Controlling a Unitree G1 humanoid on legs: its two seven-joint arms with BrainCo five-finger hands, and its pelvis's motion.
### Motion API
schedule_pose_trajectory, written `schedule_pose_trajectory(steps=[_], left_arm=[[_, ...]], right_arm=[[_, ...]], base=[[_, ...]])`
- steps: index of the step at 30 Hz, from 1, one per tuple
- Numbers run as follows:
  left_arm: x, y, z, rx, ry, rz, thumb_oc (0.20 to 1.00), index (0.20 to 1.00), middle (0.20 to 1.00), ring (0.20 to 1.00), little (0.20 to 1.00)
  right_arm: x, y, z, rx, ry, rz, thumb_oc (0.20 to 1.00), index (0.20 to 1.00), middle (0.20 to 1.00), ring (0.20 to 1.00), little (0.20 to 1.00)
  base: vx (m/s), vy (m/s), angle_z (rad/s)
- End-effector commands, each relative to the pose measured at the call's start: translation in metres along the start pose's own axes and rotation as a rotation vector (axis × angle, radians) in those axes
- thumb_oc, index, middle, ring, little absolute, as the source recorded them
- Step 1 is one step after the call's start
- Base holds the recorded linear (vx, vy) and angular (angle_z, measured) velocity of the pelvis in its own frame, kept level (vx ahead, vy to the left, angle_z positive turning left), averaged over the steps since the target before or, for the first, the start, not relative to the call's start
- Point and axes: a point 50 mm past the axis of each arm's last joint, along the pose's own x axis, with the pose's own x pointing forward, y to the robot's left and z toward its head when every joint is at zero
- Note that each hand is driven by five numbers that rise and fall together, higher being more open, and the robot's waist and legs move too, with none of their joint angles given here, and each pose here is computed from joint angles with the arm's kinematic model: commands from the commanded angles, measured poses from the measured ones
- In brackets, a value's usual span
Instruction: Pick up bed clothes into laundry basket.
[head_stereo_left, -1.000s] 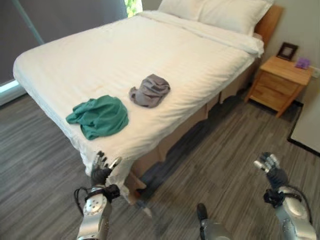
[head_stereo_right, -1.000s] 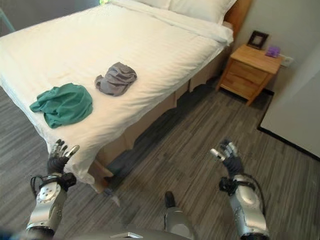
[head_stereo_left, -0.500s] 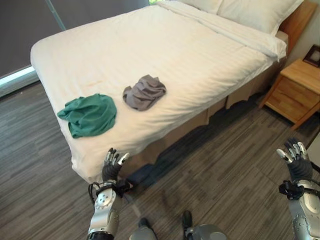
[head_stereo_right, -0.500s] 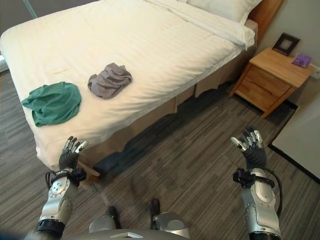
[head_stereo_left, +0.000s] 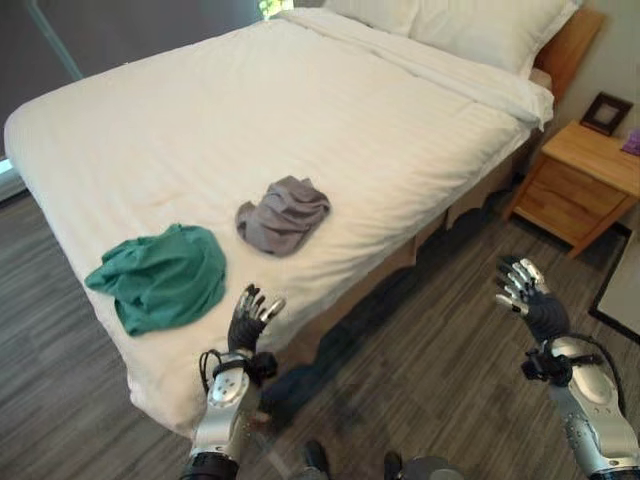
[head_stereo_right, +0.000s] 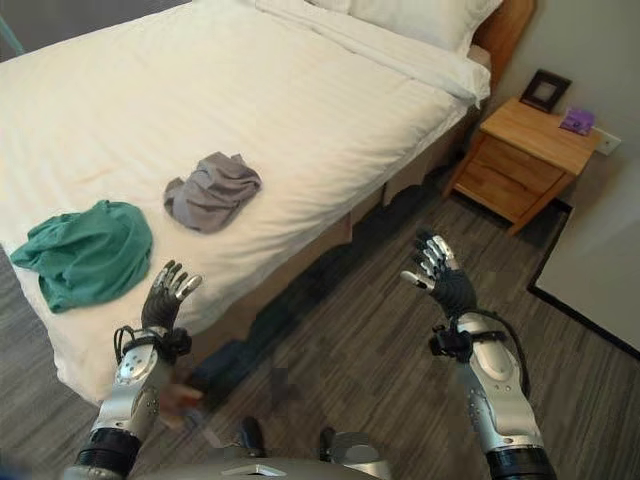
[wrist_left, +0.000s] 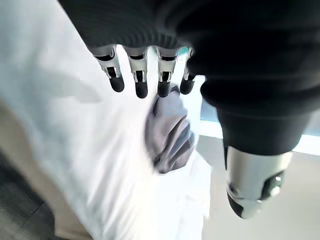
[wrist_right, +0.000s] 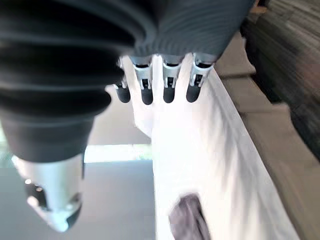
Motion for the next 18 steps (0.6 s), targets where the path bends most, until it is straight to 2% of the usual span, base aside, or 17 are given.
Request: schedule_pose_trajectory(steps=[1,4,7,13,18], left_arm=[[0.002,0.013,0.027,0.082,-0.124,-0.034,1.0,1.0,1.0,1.0,1.0],[0.0,-0.003,0.017,0.078,-0.091,-0.102,1.0,1.0,1.0,1.0,1.0],[-0.008,-0.001,0.006,0.061,-0.053,-0.099,1.0,1.0,1.0,1.0,1.0],[-0.034,0.023,-0.011,0.025,0.025,-0.027,1.0,1.0,1.0,1.0,1.0],[-0.034,0.021,-0.007,-0.004,0.007,-0.026,1.0,1.0,1.0,1.0,1.0]], right_arm=[[0.009,0.005,0.017,-0.044,-0.082,0.052,1.0,1.0,1.0,1.0,1.0],[0.005,0.004,0.015,-0.058,-0.064,0.065,1.0,1.0,1.0,1.0,1.0],[0.013,0.005,0.02,-0.082,-0.076,0.101,1.0,1.0,1.0,1.0,1.0],[0.032,0.016,0.037,-0.147,-0.116,0.227,1.0,1.0,1.0,1.0,1.0],[0.031,0.016,0.039,-0.136,-0.121,0.239,1.0,1.0,1.0,1.0,1.0]], base=[[0.22,0.069,1.12],[0.16,-0.019,1.24],[0.04,-0.127,1.58],[-0.01,-0.226,0.6],[-0.07,-0.155,0.42]])
